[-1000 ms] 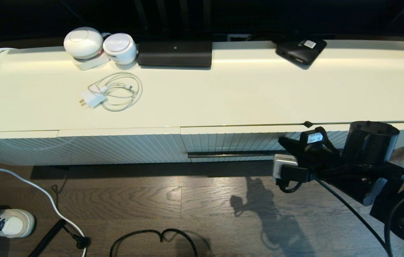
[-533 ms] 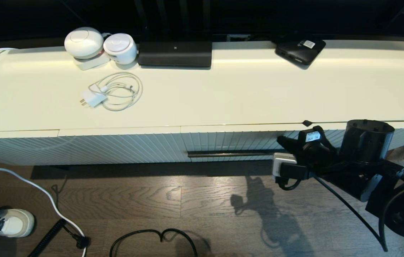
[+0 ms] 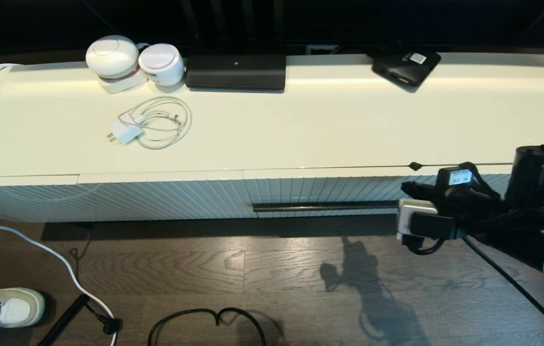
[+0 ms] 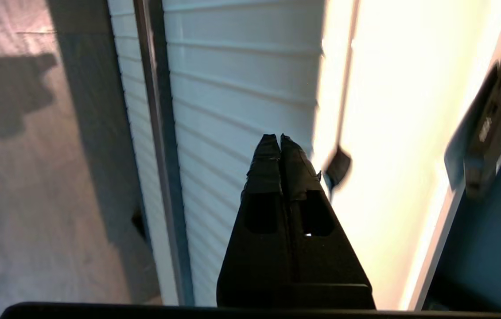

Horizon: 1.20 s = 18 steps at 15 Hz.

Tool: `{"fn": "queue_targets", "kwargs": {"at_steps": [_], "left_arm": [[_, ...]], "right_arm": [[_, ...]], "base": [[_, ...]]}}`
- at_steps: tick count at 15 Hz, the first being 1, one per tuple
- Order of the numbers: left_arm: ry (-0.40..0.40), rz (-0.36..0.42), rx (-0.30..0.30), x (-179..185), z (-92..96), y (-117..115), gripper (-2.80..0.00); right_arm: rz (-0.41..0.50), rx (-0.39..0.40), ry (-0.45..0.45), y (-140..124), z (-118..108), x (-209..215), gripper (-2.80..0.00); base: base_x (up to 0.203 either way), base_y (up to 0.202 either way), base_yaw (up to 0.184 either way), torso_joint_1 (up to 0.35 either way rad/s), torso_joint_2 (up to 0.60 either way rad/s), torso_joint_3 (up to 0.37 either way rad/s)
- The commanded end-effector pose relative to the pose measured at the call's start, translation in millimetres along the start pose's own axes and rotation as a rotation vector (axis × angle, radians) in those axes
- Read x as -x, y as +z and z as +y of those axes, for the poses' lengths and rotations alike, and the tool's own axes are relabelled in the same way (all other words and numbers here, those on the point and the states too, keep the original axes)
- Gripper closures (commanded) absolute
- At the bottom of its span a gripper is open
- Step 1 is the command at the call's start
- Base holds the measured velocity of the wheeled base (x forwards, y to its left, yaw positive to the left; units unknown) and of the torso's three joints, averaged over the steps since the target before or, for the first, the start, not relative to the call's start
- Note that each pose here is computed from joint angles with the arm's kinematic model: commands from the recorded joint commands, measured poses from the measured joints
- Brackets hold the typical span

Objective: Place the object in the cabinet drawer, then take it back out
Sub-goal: Close the drawer, then open the drawer

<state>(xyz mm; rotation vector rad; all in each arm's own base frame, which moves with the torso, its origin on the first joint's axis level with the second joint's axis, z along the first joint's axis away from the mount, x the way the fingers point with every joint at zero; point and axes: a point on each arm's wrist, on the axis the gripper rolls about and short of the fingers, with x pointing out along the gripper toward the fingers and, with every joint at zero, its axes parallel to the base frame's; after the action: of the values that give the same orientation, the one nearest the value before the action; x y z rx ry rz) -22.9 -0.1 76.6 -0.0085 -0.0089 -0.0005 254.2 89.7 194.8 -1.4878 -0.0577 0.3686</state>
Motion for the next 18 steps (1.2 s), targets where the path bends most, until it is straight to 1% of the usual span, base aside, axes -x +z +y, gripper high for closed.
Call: {"fn": "queue_targets", "kwargs": {"at_steps": [1, 3, 6, 9, 10, 12, 14, 15, 17, 18], "left_arm": [[0.0, -0.003, 0.001, 0, 0.0, 0, 0.0], [0.0, -0.003, -0.001, 0, 0.0, 0, 0.0], [0.0, -0.003, 0.001, 0, 0.0, 0, 0.0], [0.0, -0.002, 0.001, 0, 0.0, 0, 0.0], [0.0, -0.003, 0.001, 0, 0.0, 0, 0.0], [0.0, -0.002, 0.001, 0, 0.0, 0, 0.0], [0.0, -0.003, 0.0, 0, 0.0, 0, 0.0], [0.0, -0.003, 0.0, 0, 0.0, 0, 0.0], [0.0, -0.003, 0.001, 0, 0.0, 0, 0.0], [0.0, -0.003, -0.001, 0, 0.0, 0, 0.0]], "right_arm": [[0.008, -0.03, -0.009, -2, -20, 45, 0.0], [0.042, -0.1, 0.053, -5, -22, 77, 0.0], [0.107, -0.247, 0.22, -9, -12, 124, 0.0], [0.174, -0.379, 0.344, -12, -2, 165, 0.0], [0.191, -0.401, 0.366, -14, 2, 180, 0.0], [0.214, -0.409, 0.418, -16, 14, 209, 0.0], [0.217, -0.405, 0.422, -19, 27, 242, 0.0], [0.209, -0.383, 0.414, -20, 34, 254, 0.0], [0.175, -0.264, 0.42, -22, 45, 267, 0.0], [0.159, -0.23, 0.392, -22, 44, 267, 0.0]], "base": [[0.0, 0.0, 0.0, 0.0, 0.0, 0.0], [0.0, 0.0, 0.0, 0.0, 0.0, 0.0], [0.0, 0.0, 0.0, 0.0, 0.0, 0.0], [0.0, 0.0, 0.0, 0.0, 0.0, 0.0], [0.0, 0.0, 0.0, 0.0, 0.0, 0.0], [0.0, 0.0, 0.0, 0.0, 0.0, 0.0], [0.0, 0.0, 0.0, 0.0, 0.0, 0.0], [0.0, 0.0, 0.0, 0.0, 0.0, 0.0], [0.0, 0.0, 0.0, 0.0, 0.0, 0.0], [0.0, 0.0, 0.0, 0.0, 0.0, 0.0]]}}
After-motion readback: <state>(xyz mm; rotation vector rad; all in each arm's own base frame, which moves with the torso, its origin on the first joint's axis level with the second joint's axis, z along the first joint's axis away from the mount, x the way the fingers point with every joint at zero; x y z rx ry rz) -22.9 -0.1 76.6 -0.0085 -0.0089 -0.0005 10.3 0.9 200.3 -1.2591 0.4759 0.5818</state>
